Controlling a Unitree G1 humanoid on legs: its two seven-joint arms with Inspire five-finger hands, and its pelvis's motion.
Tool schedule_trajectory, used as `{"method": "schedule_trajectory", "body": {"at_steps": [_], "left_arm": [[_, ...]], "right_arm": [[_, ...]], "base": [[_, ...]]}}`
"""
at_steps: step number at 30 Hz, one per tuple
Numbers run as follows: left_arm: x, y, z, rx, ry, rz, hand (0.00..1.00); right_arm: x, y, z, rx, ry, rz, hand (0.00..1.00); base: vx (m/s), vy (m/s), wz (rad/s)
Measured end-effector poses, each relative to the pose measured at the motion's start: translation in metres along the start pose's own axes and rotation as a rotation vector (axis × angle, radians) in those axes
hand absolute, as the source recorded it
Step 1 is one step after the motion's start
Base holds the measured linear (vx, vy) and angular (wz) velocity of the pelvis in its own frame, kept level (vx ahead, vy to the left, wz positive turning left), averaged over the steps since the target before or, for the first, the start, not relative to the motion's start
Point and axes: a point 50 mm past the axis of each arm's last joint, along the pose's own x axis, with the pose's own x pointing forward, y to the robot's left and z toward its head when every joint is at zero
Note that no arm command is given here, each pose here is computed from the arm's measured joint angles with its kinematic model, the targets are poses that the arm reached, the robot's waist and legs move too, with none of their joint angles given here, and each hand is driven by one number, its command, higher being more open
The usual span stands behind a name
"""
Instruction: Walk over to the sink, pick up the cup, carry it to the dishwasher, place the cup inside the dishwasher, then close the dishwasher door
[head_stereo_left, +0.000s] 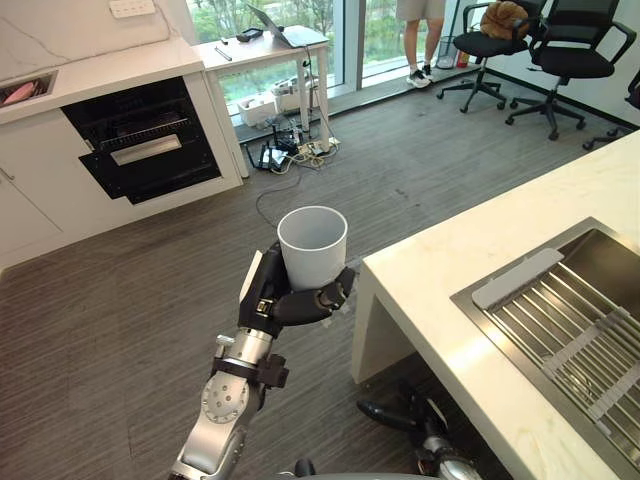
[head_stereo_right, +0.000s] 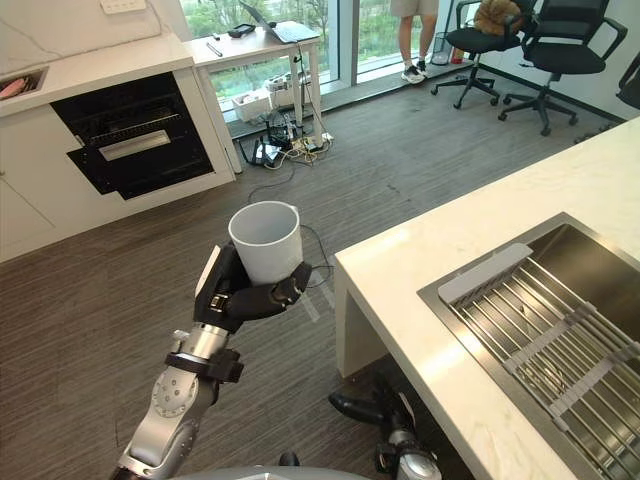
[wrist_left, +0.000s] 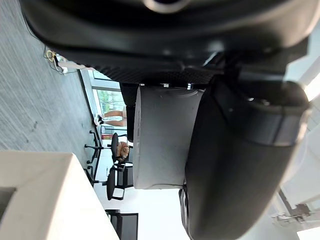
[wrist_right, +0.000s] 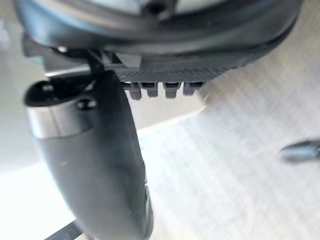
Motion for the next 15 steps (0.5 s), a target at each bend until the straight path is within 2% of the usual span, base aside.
{"method": "schedule_trajectory", "body": {"at_steps": [2, 6, 10, 15], "left_arm": [[-0.003, 0.006, -0.002, -0.011, 0.014, 0.03, 0.0], [-0.001, -0.001, -0.001, -0.055, -0.008, 0.048, 0.0], [0.001, -0.003, 0.009, -0.063, -0.052, 0.05, 0.0], [0.001, 0.006, 0.011, -0.055, -0.064, 0.108, 0.0]], "right_arm": [[-0.006, -0.016, -0.007, -0.012, 0.003, -0.025, 1.0], [-0.008, -0.029, -0.002, -0.04, -0.028, -0.029, 1.0], [-0.007, -0.018, 0.002, -0.036, -0.07, 0.026, 1.0], [-0.005, 0.002, 0.006, -0.042, -0.1, 0.114, 1.0]], "base": [[-0.01, -0.064, 0.11], [-0.02, -0.008, 0.23], [-0.01, 0.045, 0.78], [0.04, 0.018, 0.88]]}}
